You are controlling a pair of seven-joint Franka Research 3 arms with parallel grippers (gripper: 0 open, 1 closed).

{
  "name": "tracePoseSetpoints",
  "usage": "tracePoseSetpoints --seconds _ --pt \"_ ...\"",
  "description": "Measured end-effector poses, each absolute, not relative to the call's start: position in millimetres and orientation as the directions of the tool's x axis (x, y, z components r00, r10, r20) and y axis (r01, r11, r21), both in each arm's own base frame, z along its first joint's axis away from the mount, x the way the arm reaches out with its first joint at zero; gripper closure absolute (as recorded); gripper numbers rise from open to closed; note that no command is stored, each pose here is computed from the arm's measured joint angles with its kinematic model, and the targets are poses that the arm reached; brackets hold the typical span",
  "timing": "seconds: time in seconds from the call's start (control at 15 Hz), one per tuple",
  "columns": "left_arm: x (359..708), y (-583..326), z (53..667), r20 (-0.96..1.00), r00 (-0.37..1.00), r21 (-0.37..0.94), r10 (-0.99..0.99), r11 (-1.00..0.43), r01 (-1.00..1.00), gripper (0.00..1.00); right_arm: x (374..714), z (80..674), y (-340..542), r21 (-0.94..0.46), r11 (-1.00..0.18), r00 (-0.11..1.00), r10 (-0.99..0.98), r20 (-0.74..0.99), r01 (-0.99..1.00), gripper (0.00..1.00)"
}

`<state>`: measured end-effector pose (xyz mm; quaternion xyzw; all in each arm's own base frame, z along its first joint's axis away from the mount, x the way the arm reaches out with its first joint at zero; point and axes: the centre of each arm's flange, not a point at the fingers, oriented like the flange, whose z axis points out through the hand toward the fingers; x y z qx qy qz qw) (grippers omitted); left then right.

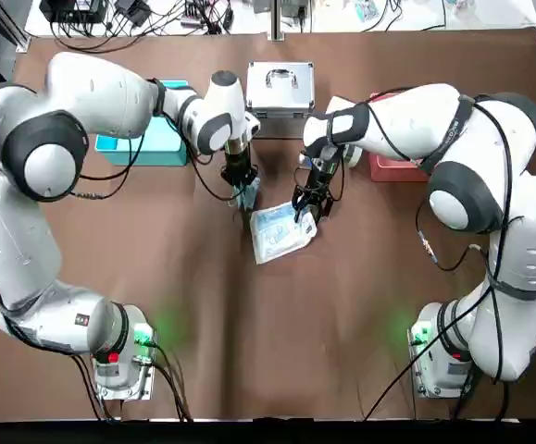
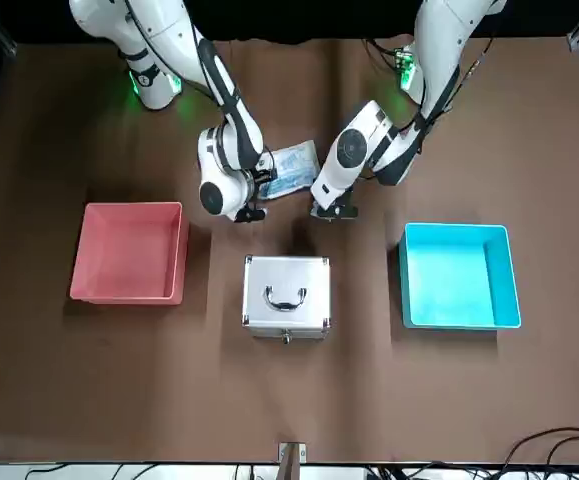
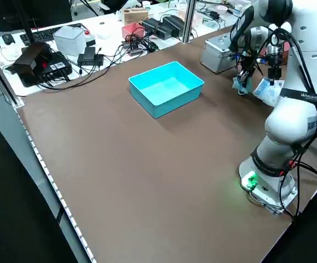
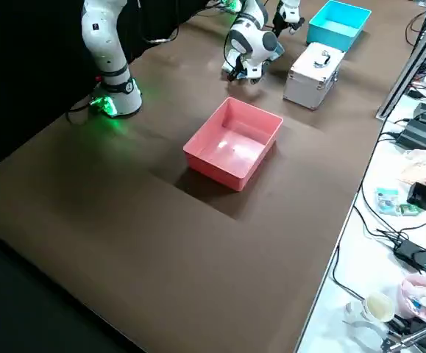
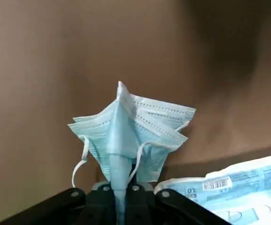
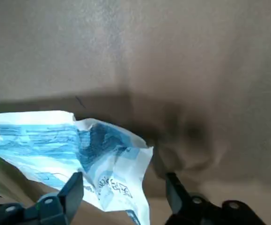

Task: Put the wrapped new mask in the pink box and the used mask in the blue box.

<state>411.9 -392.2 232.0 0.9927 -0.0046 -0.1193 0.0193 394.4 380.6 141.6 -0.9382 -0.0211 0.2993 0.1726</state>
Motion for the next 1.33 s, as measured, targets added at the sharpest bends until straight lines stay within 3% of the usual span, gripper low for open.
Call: tracePoseSetpoints --seconds 0.33,0.6,0.8,1.2,1.33 --pt "427 -390 296 -0.238 0.971 -0.043 0.000 -0.999 -0.011 0.94 390 142 385 -0.340 -0.939 0.810 0.155 -0.565 -0.057 0.37" --pt "443 -392 334 -0.239 0.971 -0.063 0.012 -0.998 -0.004 0.94 386 143 387 -0.343 -0.938 0.796 0.162 -0.583 -0.060 0.75" --pt "464 -386 368 -0.244 0.969 -0.075 0.035 -0.997 0.017 0.94 390 147 389 -0.337 -0.938 0.795 0.143 -0.590 -0.082 0.96" --pt "532 -323 430 -0.210 0.973 -0.039 0.098 -0.995 0.092 0.94 429 170 373 -0.348 -0.930 0.787 0.125 -0.604 -0.120 0.97" --pt "559 -267 446 -0.195 0.975 -0.025 0.102 -0.995 0.100 0.94 460 209 343 -0.315 -0.942 0.698 0.146 -0.701 -0.119 0.97"
